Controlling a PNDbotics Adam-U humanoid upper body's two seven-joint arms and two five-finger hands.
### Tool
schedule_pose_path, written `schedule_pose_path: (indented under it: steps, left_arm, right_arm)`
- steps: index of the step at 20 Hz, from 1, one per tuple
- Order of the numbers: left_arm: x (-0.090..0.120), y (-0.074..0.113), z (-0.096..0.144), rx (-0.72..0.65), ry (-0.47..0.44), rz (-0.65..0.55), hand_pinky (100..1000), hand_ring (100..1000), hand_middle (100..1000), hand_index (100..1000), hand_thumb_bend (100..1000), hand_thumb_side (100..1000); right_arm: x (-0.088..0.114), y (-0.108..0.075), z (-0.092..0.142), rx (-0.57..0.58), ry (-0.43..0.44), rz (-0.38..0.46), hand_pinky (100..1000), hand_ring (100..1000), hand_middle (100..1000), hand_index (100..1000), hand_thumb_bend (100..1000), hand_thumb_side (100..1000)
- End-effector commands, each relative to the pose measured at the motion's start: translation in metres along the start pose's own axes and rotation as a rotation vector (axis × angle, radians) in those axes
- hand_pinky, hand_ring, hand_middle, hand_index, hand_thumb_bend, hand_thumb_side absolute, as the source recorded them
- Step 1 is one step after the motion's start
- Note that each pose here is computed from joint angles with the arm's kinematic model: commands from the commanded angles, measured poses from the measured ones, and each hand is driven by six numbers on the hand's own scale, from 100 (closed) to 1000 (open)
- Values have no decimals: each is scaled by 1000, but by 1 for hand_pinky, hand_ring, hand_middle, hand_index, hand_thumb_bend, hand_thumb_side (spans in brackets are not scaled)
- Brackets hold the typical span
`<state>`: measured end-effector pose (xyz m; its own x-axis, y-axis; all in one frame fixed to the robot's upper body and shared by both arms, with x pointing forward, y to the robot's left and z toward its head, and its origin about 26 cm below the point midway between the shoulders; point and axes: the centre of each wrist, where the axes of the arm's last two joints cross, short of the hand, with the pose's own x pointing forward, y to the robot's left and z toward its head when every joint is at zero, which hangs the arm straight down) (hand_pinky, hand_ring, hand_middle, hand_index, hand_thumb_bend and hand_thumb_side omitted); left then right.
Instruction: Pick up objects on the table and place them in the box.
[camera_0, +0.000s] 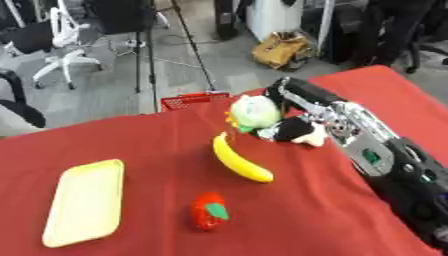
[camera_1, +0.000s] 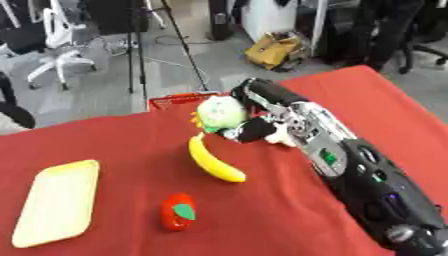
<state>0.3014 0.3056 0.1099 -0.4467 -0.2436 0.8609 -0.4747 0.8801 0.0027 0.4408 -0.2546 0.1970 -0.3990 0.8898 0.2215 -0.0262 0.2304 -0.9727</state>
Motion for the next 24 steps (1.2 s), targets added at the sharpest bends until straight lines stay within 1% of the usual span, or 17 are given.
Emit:
schedule_pose_path:
  steps: [1,2,6,8,9,10,12,15,17,19,21,24]
  left_arm:
    - [9,1,-9,-24,-44,-4,611,717,706,786,639,1000]
    - [10,0,-9,-27,-46,-2,612,717,706,786,639,1000]
    - [14,-5,-12,-44,-61,10,613,717,707,786,638,1000]
    - [16,-7,-13,-49,-70,14,614,715,707,786,639,1000]
    - [17,-8,-14,-52,-76,15,614,715,707,786,639,1000]
    - [18,-9,-14,-53,-80,16,614,715,707,786,639,1000]
    - [19,-9,-15,-50,-83,15,614,715,707,786,639,1000]
    - [20,-8,-15,-37,-85,17,614,715,707,786,640,1000]
    - [20,-9,-15,-34,-86,20,614,716,707,786,640,1000]
    - [21,-11,-15,-35,-89,23,614,716,707,786,640,1000]
    - [22,-12,-15,-37,-92,25,614,717,707,786,639,1000]
    - [24,-13,-15,-40,-99,28,615,717,707,786,637,1000]
  right_arm:
    - [-15,-6,-14,-33,92,4,499,521,467,476,519,422]
    - [-20,-5,-18,-39,125,3,500,521,467,476,520,420]
    - [-41,7,-32,-72,329,-16,503,521,466,478,525,414]
    - [-43,13,-38,-84,388,-19,502,519,464,480,528,414]
    - [-42,15,-43,-91,409,-22,502,519,464,480,528,414]
    - [-38,17,-46,-98,410,-21,502,518,463,481,529,419]
    - [-28,20,-53,-107,373,-15,503,519,463,482,532,429]
    - [2,20,-63,-104,223,2,505,520,464,484,529,438]
    - [21,21,-67,-91,140,7,506,521,465,486,530,442]
    - [39,23,-70,-73,79,2,506,521,465,486,531,442]
    - [53,27,-73,-54,36,-9,505,520,464,486,533,442]
    - [69,36,-75,-21,-13,-23,506,521,464,486,532,438]
